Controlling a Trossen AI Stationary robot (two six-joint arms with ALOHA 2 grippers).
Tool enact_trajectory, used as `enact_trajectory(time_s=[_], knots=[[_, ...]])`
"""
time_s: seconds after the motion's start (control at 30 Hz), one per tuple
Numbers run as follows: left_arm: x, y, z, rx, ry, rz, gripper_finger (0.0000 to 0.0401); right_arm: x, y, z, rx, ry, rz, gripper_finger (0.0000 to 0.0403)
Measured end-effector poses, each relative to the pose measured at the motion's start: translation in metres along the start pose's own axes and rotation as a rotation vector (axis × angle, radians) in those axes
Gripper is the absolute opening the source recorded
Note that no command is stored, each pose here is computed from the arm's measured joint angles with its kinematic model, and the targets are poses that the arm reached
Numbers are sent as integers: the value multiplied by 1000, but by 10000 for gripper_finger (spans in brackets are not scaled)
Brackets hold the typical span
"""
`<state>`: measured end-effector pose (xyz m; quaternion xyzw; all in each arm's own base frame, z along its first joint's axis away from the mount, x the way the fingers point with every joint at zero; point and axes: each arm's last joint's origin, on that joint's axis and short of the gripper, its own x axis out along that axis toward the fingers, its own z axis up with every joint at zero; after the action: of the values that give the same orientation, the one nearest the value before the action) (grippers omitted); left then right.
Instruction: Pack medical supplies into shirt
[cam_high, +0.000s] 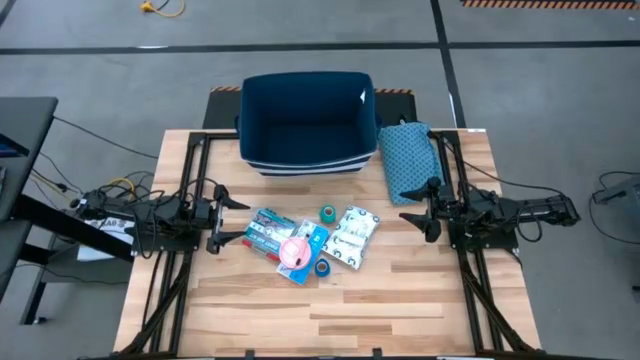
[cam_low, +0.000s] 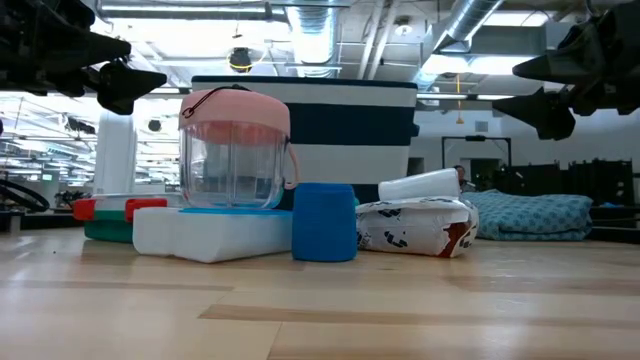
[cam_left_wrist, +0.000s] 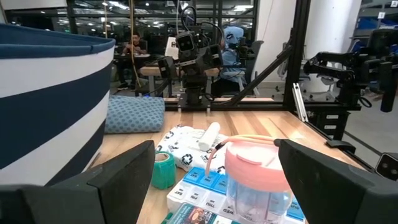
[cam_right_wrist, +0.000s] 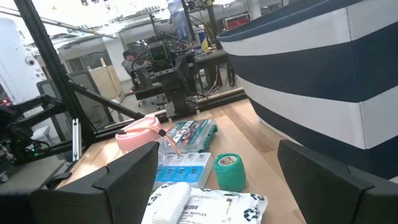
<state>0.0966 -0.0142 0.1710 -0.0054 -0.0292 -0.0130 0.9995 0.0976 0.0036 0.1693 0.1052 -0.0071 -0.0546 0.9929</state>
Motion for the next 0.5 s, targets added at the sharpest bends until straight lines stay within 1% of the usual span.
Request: enact_trajectory(time_s=[0.23, 0.4, 0.5], knots=[[0, 0, 0, 4, 0, 0, 334, 0, 0, 2, 13, -28, 6, 322], [0, 0, 0, 4, -1, 0, 334, 0, 2, 9, 129, -97, 26, 322], [0, 0, 0, 4, 0, 0, 334, -1, 3, 15, 203, -163, 46, 322]])
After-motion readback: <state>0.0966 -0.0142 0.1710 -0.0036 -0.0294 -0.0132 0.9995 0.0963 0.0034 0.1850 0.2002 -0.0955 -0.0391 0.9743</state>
